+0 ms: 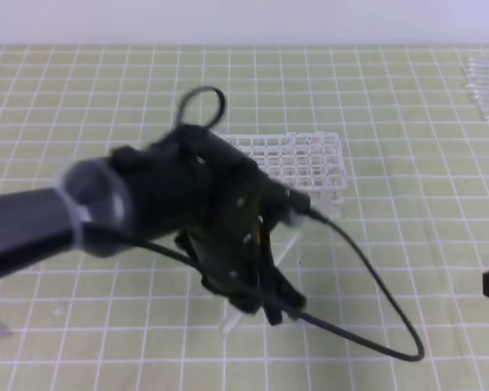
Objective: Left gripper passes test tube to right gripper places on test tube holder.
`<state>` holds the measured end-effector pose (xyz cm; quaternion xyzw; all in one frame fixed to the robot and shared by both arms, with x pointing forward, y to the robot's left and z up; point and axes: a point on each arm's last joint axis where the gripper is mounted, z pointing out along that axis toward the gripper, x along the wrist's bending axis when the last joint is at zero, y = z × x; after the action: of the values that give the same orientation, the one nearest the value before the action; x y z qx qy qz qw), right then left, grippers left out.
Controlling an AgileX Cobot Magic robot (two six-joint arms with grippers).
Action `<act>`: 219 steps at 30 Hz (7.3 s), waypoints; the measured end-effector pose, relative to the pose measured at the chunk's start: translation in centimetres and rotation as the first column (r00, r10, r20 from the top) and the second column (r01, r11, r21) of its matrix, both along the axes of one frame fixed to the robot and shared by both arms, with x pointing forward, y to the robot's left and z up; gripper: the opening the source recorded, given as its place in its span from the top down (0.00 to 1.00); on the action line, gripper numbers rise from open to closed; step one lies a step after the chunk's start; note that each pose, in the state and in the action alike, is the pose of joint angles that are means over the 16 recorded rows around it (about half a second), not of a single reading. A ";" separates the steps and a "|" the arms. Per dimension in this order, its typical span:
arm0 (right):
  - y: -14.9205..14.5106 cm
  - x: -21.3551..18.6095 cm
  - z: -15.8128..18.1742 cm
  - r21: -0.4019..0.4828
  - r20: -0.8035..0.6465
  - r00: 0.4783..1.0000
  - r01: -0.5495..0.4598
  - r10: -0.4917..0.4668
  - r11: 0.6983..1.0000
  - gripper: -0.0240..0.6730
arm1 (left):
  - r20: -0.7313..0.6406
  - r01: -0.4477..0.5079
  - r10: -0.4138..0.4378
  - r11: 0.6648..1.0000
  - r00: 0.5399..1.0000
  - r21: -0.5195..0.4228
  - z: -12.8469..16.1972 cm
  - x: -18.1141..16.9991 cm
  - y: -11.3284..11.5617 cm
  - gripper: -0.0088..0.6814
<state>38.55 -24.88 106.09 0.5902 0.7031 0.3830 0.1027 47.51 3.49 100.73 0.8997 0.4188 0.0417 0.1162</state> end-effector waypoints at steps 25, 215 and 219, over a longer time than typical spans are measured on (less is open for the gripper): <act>4.4 2.6 5.6 0.072 0.127 0.976 -0.187 0.177 0.980 0.99 | 0.514 0.088 0.236 0.845 0.824 -0.528 6.5 -8.8 13.9 0.88; 21.1 2.9 5.8 0.018 0.771 0.568 -0.473 0.289 0.881 0.84 | 0.675 0.278 0.455 0.669 0.581 -0.690 -2.8 -19.1 23.4 0.99; 21.3 3.1 5.7 0.020 0.786 0.553 -0.467 0.275 0.884 0.84 | 0.657 0.239 0.449 0.685 0.606 -0.689 -3.5 -19.0 23.4 0.99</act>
<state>41.62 -3.59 111.81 0.2166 0.6527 0.6858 0.2382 28.52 26.90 97.25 0.6340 0.3615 0.2721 0.6271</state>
